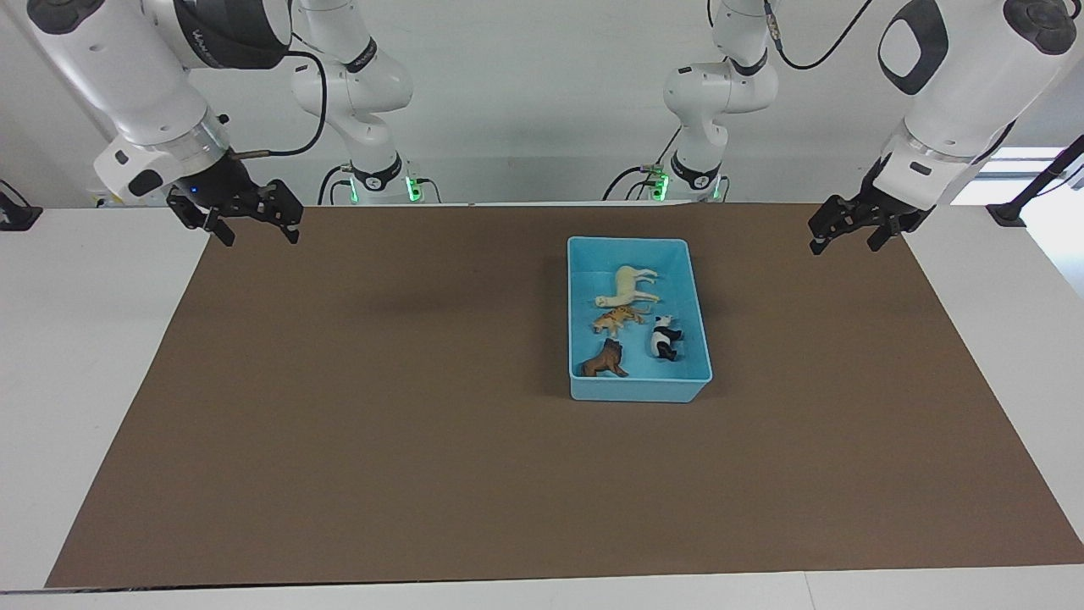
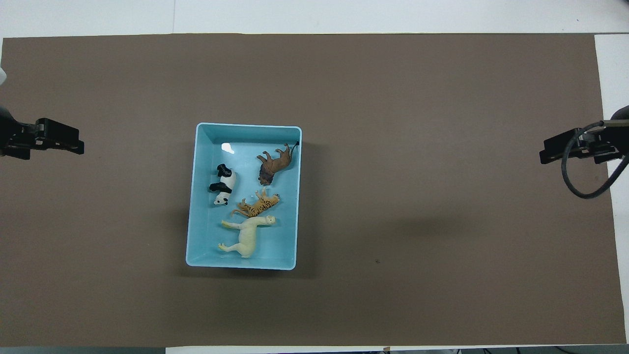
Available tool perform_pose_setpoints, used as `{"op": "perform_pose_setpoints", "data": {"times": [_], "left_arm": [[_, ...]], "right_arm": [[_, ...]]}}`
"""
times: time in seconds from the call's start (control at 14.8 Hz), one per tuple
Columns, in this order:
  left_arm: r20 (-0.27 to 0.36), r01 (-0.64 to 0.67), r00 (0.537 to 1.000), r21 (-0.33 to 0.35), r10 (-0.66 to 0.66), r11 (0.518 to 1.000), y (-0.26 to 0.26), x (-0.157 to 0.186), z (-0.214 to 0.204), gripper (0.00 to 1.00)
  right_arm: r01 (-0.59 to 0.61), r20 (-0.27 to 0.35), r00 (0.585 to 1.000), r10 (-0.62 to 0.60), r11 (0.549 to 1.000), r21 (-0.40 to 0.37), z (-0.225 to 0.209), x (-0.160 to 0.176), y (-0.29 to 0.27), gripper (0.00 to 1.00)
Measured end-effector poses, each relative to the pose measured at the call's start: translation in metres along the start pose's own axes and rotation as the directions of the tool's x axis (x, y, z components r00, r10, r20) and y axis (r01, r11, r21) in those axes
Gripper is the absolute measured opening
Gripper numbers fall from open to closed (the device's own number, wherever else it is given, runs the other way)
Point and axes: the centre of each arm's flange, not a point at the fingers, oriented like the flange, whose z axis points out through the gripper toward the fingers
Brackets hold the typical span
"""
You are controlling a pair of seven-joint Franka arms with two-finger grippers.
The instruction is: Put all toys into storage box
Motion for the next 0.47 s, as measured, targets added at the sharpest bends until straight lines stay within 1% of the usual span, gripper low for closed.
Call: {"op": "perform_pose_setpoints", "data": {"times": [0.14,0.34,0.47], "left_arm": [[0.000,0.000,1.000,0.000,0.000,1.000,0.0000,0.0000,0.0000,1.00],[0.000,0.000,1.000,0.000,0.000,1.000,0.0000,0.0001,0.0003,1.00],[0.000,0.000,1.000,0.000,0.000,1.000,0.0000,0.0001,0.0003,1.00]], "right_arm": [[-0.001,-0.002,1.000,0.001,1.000,-0.020,-0.0011,-0.0032,0.0025,1.00],[-0.001,-0.020,1.000,0.000,1.000,-0.025,-0.0036,-0.0045,0.0033,1.00],[0.000,-0.020,1.000,0.000,1.000,-0.025,-0.0023,-0.0045,0.0033,1.00]]}}
